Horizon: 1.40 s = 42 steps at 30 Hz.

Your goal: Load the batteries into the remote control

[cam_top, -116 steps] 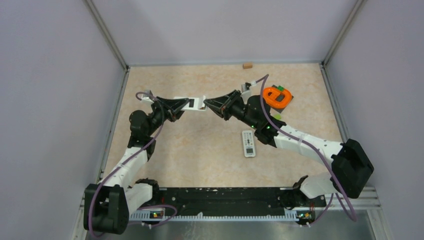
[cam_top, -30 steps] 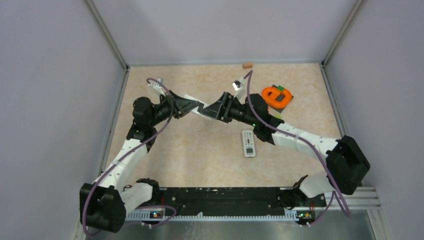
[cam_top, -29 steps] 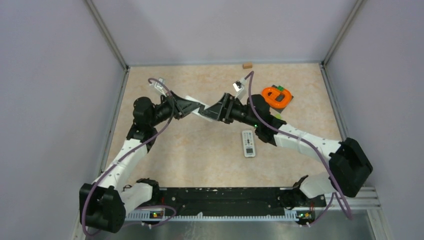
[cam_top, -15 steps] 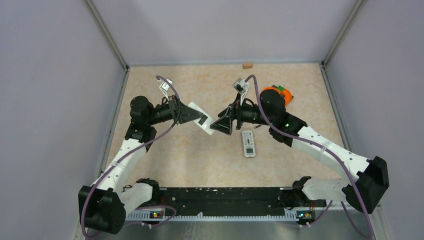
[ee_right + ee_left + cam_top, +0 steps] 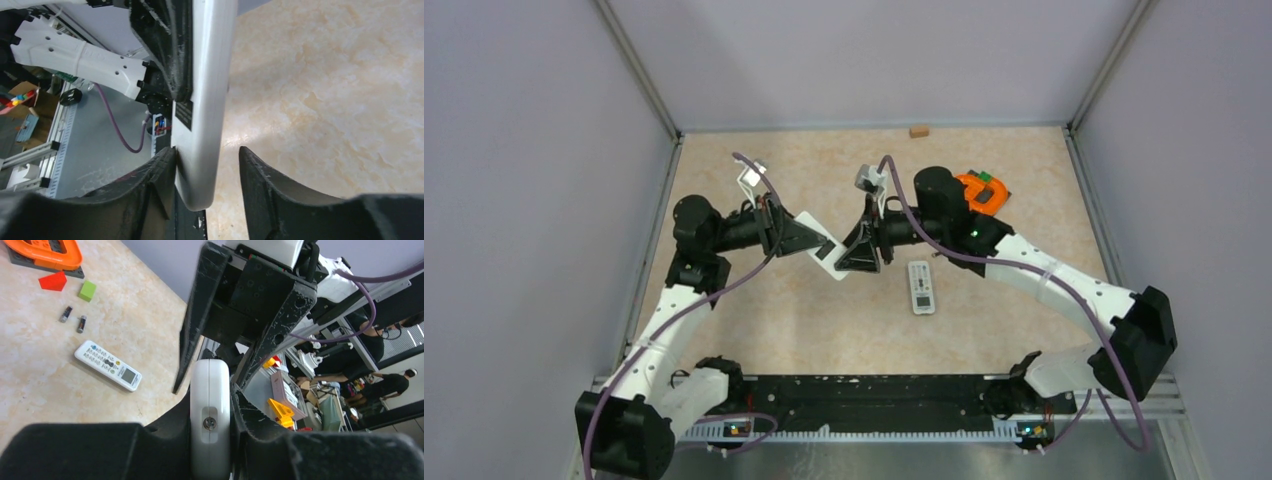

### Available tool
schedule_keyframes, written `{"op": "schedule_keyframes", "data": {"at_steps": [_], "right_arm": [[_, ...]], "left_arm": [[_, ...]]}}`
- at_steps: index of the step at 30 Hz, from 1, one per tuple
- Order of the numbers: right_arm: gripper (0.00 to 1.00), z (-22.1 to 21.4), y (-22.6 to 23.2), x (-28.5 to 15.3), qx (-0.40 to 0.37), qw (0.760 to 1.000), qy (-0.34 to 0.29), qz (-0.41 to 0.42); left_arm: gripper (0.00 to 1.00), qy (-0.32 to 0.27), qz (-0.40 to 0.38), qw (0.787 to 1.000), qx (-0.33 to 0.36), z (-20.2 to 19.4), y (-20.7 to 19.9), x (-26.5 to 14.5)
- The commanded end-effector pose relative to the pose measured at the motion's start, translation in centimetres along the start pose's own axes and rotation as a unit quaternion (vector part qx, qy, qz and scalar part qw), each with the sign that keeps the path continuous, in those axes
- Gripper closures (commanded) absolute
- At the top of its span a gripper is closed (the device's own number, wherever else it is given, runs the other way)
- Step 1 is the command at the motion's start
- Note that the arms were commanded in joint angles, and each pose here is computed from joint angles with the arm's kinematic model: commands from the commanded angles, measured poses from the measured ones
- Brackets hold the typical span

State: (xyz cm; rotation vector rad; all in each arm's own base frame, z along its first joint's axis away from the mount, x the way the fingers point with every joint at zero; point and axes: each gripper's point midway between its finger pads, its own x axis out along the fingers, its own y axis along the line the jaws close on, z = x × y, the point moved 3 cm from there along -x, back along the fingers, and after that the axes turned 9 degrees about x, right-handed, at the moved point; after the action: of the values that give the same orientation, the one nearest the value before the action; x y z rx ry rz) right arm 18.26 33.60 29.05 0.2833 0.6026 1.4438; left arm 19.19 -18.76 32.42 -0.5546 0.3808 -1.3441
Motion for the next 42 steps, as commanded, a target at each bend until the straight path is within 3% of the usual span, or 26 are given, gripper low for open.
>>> {"op": "schedule_keyframes", "data": {"at_steps": [1, 3, 6, 7, 10, 11, 13, 15, 18, 21, 25, 28, 34, 41, 42], "right_arm": [[0.58, 2.1, 1.0, 0.7, -0.038, 0.999, -0.019, 0.021], [0.74, 2.2, 1.1, 1.0, -0.034, 0.998, -0.028, 0.032], [0.99, 2.4, 1.6, 1.3, -0.029, 0.997, -0.040, 0.055], [1.00, 2.6, 1.6, 1.3, -0.023, 0.997, -0.047, 0.054], [1.00, 3.6, 0.6, 1.4, -0.004, 0.996, -0.085, 0.015], [1.00, 4.0, 0.0, 1.3, 0.003, 0.995, -0.100, -0.009], [1.00, 4.7, -1.6, 0.6, 0.022, 0.989, -0.134, -0.063], [1.00, 5.0, -3.9, -0.6, 0.051, 0.976, -0.169, -0.129], [1.00, 4.4, -8.7, -2.4, 0.090, 0.939, -0.192, -0.270], [1.00, 1.6, -14.0, -3.6, 0.110, 0.890, -0.150, -0.417], [1.00, -1.6, -20.2, -4.4, 0.109, 0.814, -0.102, -0.561], [1.00, -2.8, -23.4, -3.8, 0.094, 0.780, -0.073, -0.614], [1.00, -4.3, -28.0, -1.5, 0.084, 0.737, -0.024, -0.670], [1.00, -6.6, -30.9, 0.2, 0.068, 0.697, 0.047, -0.712], [0.96, -6.6, -31.2, 0.5, 0.069, 0.697, 0.050, -0.713]], "left_arm": [[1.00, -0.004, -0.026, 0.998, 0.052, 1.3, -1.7, -0.2], [0.91, -0.005, -0.027, 0.998, 0.056, 1.3, -2.0, -0.2], [0.70, -0.015, -0.023, 0.998, 0.065, 1.6, -2.2, -0.2], [0.60, -0.019, -0.021, 0.997, 0.070, 1.9, -2.4, -0.2], [0.09, -0.039, 0.000, 0.996, 0.081, 2.5, -2.2, -0.2], [0.02, -0.048, 0.016, 0.995, 0.085, 2.7, -1.9, -0.3], [0.01, -0.062, 0.083, 0.991, 0.080, 2.9, -0.3, -0.6], [0.01, -0.087, 0.201, 0.973, 0.069, 3.5, 2.2, -1.7], [0.01, -0.132, 0.389, 0.910, 0.049, 4.0, 5.9, -5.3], [0.01, -0.151, 0.488, 0.859, 0.038, 3.7, 7.6, -8.1], [0.01, -0.153, 0.521, 0.839, 0.026, 3.0, 8.2, -9.2], [0.01, -0.145, 0.518, 0.843, 0.025, 2.5, 8.3, -9.2], [0.01, -0.135, 0.524, 0.840, 0.033, 1.8, 8.0, -9.6], [0.01, -0.127, 0.574, 0.806, 0.071, 2.5, 7.5, -11.7], [0.01, -0.127, 0.575, 0.805, 0.075, 2.5, 7.4, -11.8]]}}
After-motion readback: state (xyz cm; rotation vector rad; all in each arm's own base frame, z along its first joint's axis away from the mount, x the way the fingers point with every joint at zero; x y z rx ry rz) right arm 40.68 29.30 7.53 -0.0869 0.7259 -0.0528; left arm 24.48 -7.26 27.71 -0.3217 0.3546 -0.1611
